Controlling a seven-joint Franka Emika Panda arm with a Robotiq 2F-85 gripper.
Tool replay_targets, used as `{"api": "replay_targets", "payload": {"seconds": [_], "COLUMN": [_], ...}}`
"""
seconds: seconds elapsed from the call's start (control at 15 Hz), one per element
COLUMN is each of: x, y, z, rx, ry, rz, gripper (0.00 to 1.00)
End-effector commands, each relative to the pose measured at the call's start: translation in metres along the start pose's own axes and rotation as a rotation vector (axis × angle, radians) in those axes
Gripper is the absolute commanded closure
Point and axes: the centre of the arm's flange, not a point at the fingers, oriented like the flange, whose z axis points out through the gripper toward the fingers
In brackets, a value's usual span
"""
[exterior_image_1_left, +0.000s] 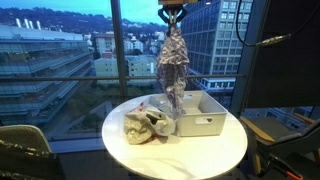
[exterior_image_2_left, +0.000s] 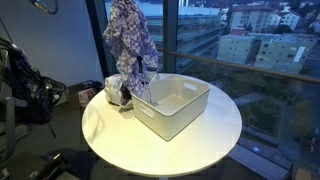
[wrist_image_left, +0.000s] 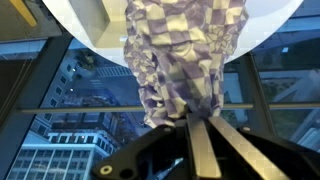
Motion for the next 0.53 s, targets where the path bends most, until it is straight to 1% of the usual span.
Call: {"api": "replay_targets", "payload": {"seconds": [0.0, 0.2, 0.47], "x": [0.012, 0.015, 0.019], "y": [-0.012, -0.017, -0.017], "z": [-0.038, -0.037, -0.002], "rx": [0.036, 0.04, -0.018], "ry": [0.093, 0.116, 0.146], "rz": [0.032, 0.031, 0.01], "gripper": [0.99, 0.99, 0.99]}}
